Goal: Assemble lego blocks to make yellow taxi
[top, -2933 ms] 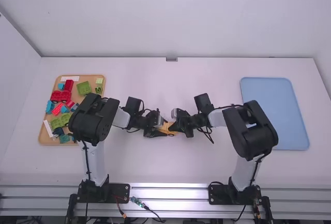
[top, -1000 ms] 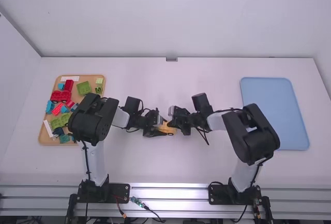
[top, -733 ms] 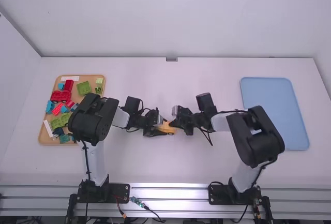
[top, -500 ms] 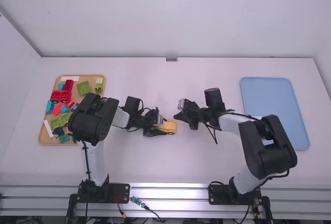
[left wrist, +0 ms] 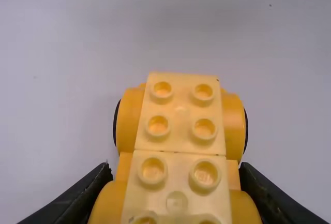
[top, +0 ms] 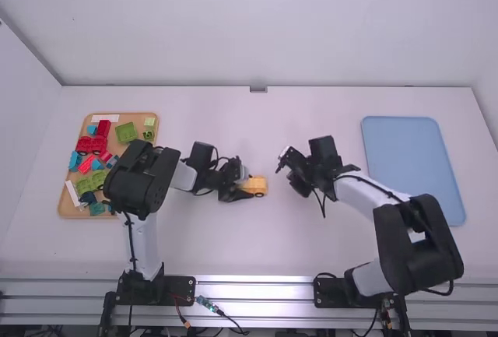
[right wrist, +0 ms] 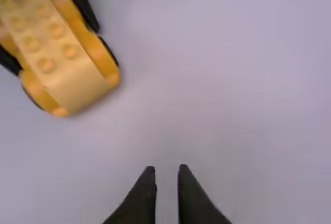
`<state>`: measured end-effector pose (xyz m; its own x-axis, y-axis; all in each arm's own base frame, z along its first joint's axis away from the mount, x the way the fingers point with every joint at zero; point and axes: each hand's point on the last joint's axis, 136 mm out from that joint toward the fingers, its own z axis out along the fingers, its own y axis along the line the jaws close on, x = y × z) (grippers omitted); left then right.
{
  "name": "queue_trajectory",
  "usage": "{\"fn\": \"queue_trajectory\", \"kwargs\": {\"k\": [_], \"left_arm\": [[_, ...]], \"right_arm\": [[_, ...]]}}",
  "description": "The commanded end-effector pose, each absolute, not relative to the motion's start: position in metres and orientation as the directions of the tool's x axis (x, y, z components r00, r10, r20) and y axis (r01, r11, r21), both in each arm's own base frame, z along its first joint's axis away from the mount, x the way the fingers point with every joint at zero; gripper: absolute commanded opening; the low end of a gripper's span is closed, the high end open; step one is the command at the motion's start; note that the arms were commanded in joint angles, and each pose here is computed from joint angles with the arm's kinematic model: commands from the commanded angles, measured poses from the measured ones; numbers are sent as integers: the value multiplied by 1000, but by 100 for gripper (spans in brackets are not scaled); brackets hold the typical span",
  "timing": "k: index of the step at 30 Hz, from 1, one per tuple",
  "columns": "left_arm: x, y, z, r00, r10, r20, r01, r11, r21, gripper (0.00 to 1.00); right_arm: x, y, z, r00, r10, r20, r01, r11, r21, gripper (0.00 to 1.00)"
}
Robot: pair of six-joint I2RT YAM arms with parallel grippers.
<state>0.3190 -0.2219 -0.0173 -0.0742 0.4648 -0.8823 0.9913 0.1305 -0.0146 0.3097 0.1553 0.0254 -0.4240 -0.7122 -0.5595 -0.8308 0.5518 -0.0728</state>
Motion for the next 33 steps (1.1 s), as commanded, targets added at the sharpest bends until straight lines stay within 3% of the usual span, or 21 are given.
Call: {"fn": "queue_trajectory", "kwargs": {"k": [1, 4, 6, 8, 9, 11, 13, 16, 18, 20, 21, 24, 33], "left_arm": [[315, -216, -36, -150, 524, -839, 982, 178, -64, 7], [314, -216, -36, -164, 528, -833, 981, 178, -81, 8], [314, -216, -36, -175, 531, -829, 980, 178, -93, 8], [314, -216, -36, -183, 533, -826, 979, 177, -102, 9], [314, -216, -36, -187, 535, -824, 978, 177, -106, 10], [314, -216, -36, -190, 537, -822, 978, 176, -111, 14], [316, -212, -41, -202, 560, -804, 974, 198, -106, 32], [317, -208, -47, -213, 586, -781, 971, 218, -101, 39], [315, -207, -48, -221, 591, -776, 969, 221, -108, 54], [315, -206, -49, -224, 594, -773, 969, 224, -109, 60], [314, -206, -49, -227, 595, -771, 968, 223, -112, 74], [314, -206, -50, -227, 597, -769, 969, 220, -116, 99], [319, -195, -41, -244, 651, -719, 960, 266, -85, 99]], "right_arm": [[316, 133, 28, -490, -724, -486, -758, 629, -174, 27], [310, 128, 30, -504, -733, -456, -752, 632, -185, 39], [306, 129, 30, -503, -739, -449, -759, 626, -179, 54], [304, 130, 31, -502, -740, -447, -761, 624, -178, 78], [305, 129, 32, -502, -739, -450, -759, 625, -180, 99], [305, 129, 33, -501, -738, -452, -759, 626, -181, 99], [305, 130, 33, -498, -739, -454, -760, 624, -183, 99], [306, 130, 34, -499, -738, -455, -758, 626, -183, 99], [306, 130, 34, -498, -738, -456, -758, 626, -183, 99], [306, 130, 34, -498, -737, -456, -758, 626, -184, 99], [307, 130, 34, -498, -737, -458, -757, 627, -185, 99], [307, 130, 34, -497, -737, -458, -757, 626, -185, 99], [311, 133, 37, -485, -735, -474, -756, 625, -196, 99]]}}
